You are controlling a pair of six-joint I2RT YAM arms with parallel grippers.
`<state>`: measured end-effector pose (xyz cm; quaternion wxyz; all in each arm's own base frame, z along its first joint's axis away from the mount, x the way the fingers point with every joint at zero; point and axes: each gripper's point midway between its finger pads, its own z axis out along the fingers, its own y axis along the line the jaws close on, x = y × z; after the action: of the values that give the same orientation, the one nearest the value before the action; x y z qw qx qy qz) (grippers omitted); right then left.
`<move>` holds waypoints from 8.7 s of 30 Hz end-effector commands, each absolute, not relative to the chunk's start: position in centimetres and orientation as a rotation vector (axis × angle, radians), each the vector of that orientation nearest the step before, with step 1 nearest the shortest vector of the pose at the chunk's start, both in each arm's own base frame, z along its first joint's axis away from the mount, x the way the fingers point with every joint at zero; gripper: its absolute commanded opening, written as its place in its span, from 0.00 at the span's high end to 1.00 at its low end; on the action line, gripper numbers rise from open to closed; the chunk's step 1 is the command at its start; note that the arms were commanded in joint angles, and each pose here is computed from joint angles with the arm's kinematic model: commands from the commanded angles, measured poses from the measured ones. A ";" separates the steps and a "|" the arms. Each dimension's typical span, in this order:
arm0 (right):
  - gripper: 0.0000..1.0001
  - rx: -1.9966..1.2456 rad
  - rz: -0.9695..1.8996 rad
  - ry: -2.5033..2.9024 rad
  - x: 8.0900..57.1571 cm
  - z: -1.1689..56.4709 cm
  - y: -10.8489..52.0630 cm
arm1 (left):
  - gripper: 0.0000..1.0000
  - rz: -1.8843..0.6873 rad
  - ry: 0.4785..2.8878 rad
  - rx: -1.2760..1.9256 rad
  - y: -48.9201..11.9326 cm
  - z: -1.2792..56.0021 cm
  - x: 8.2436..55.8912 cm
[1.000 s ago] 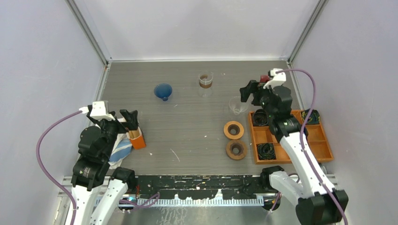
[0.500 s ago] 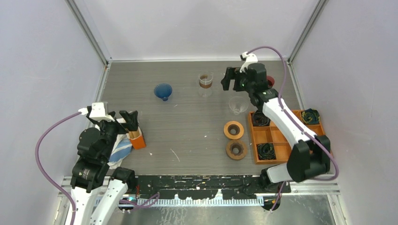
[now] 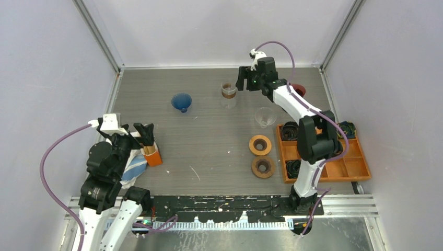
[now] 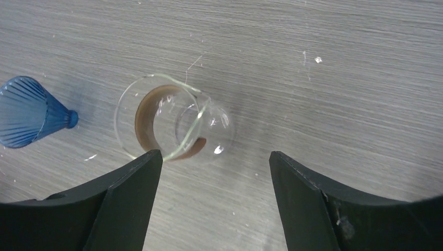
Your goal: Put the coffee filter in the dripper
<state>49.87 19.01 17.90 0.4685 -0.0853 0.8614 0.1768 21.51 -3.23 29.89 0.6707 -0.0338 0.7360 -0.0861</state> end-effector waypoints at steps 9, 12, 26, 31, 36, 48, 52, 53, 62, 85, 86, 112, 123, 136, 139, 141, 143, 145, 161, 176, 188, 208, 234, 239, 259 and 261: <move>0.30 -0.128 0.504 2.115 54.0 17.3 22.9 | 0.01 -0.188 1.642 -0.065 -3.4 30.8 22.4; 0.39 -0.131 0.493 2.148 54.5 16.5 23.4 | 0.01 -0.185 1.641 -0.066 -3.4 30.8 22.4; 0.70 -0.219 0.417 2.255 51.7 15.6 24.1 | 0.01 -0.176 1.639 -0.071 -3.2 30.8 22.3; 0.78 -0.264 0.413 2.278 50.3 16.2 24.2 | 0.01 -0.178 1.634 -0.069 -3.2 30.9 22.2; 0.81 -0.338 0.413 2.303 48.2 16.7 25.2 | 0.01 -0.179 1.630 -0.070 -3.2 31.0 22.1; 0.84 -0.581 0.430 2.329 39.7 16.9 29.1 | 0.01 -0.186 1.628 -0.064 -3.3 31.0 22.0; 0.84 -0.647 0.443 2.325 36.8 16.3 30.3 | 0.01 -0.194 1.626 -0.057 -3.4 31.1 21.9; 0.84 -0.657 0.441 2.331 36.1 15.9 30.4 | 0.01 -0.195 1.626 -0.057 -3.4 31.1 21.8; 0.84 -0.752 0.498 2.273 31.8 15.6 32.3 | 0.01 -0.210 1.626 -0.034 -3.8 31.1 21.7; 0.53 -0.680 0.529 2.120 30.3 21.0 30.8 | 0.01 -0.220 1.650 -0.015 -4.2 30.6 22.0; 0.52 -0.673 0.519 2.116 30.1 21.3 30.4 | 0.01 -0.222 1.653 -0.013 -4.3 30.6 22.0; 0.31 -0.201 0.230 2.470 23.1 13.2 17.5 | 0.01 -0.261 1.717 0.050 -5.6 29.7 22.8; 0.33 -0.096 0.246 2.650 20.0 8.9 17.3 | 0.01 -0.255 1.715 0.048 -5.5 29.7 22.8; 0.41 -0.019 0.162 2.742 18.5 4.7 16.4 | 0.01 -0.260 1.717 0.052 -5.6 29.7 22.8; 0.43 -0.014 0.148 2.741 18.6 4.0 16.3 | 0.01 -0.261 1.713 0.050 -5.6 29.8 22.7; 0.44 -0.013 0.132 2.739 18.7 3.6 16.2 | 0.01 -0.260 1.713 0.051 -5.6 29.8 22.7; 0.45 -0.012 0.129 2.738 18.7 3.3 16.2 | 0.01 -0.260 1.715 0.052 -5.6 29.8 22.8; 0.45 -0.012 0.128 2.743 18.7 3.0 16.2 | 0.01 -0.262 1.716 0.053 -5.7 29.8 22.8; 0.62 -0.060 0.112 2.743 18.3 3.4 16.7 | 0.01 -0.261 1.717 0.053 -5.7 29.7 22.8; 0.74 -0.167 0.132 2.611 19.9 11.7 17.9 | 0.01 -0.261 1.710 0.054 -5.6 29.9 22.7; 0.76 -0.415 0.204 2.508 22.9 18.7 21.5 | 0.01 -0.266 1.696 0.054 -5.6 30.2 22.4; 0.76 -0.800 0.354 2.347 25.0 21.7 32.5 | 0.01 -0.231 1.702 0.028 -4.9 30.1 22.4; 0.72 -0.904 0.255 2.393 26.4 17.3 36.4 | 0.01 -0.234 1.688 0.029 -4.9 30.3 22.2; 0.68 -0.908 0.252 2.399 26.4 16.9 36.6 | 0.01 -0.236 1.687 0.030 -4.9 30.4 22.2; 0.44 -0.898 0.361 2.327 24.9 20.6 36.8 | 0.01 -0.239 1.691 0.032 -5.0 30.3 22.3; 0.43 -0.877 0.371 2.304 24.9 21.5 36.6 | 0.01 -0.240 1.692 0.034 -5.0 30.2 22.3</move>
<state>24.79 36.09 15.65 0.2504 -0.3519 0.8975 0.0898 22.37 -4.95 27.66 0.6284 0.0110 0.7713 -0.1001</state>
